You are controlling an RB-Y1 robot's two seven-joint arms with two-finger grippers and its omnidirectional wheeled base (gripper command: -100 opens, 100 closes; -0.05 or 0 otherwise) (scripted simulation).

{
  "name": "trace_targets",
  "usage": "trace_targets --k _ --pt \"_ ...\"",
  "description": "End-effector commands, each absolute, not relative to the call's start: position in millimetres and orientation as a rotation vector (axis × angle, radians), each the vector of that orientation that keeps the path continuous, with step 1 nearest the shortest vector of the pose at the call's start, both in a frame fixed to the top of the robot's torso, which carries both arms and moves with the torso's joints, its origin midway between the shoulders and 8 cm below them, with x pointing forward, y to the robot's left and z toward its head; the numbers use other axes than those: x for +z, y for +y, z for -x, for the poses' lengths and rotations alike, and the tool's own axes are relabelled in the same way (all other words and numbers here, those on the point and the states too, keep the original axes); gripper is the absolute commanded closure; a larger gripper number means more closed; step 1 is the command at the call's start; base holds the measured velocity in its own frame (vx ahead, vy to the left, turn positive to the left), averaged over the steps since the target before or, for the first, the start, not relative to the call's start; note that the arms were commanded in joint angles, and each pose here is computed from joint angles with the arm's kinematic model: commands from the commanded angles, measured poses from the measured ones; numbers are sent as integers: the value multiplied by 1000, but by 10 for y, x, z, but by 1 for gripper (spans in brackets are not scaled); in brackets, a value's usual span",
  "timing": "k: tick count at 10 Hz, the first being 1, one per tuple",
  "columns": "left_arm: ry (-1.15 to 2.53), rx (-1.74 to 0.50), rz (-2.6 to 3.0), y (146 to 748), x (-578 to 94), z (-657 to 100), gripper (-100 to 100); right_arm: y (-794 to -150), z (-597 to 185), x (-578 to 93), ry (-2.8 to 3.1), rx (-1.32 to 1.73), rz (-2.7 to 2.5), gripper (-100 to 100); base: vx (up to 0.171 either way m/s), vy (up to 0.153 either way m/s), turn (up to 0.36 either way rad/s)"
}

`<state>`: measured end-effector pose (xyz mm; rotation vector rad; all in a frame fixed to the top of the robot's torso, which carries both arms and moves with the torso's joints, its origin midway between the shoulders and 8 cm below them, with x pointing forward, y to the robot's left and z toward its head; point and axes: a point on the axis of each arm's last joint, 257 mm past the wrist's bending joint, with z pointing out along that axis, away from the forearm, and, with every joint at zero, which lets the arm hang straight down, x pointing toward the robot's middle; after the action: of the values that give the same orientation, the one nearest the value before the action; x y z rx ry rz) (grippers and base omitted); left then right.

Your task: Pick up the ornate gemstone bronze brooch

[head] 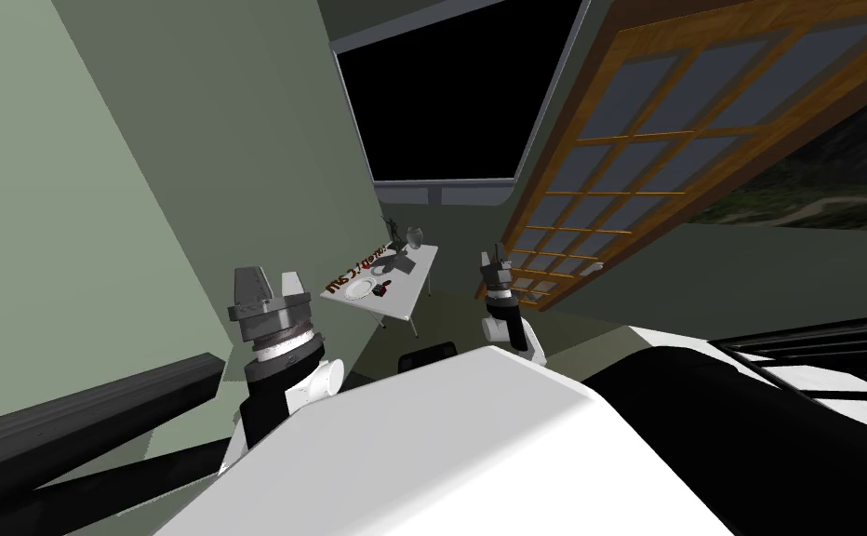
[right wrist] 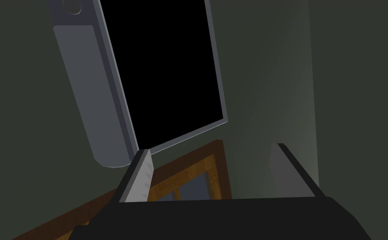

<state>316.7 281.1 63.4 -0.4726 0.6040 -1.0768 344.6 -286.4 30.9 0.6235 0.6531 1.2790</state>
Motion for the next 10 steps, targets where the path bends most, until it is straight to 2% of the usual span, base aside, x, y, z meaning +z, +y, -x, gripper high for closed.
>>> trace_targets --k 1,5,10 --pt "670 -1038 473 2858 513 -3303 -100 -2864 -3446 309 653 1279 -624 0 -17 -49 -24" --pt "800 -940 497 3045 217 -3597 -100 -2864 -3446 309 653 1279 -624 0 -17 -96 -6" --pt "941 -800 547 3415 -172 -3940 -100 -2864 -3446 309 653 1279 -624 0 -2 -55 -2"
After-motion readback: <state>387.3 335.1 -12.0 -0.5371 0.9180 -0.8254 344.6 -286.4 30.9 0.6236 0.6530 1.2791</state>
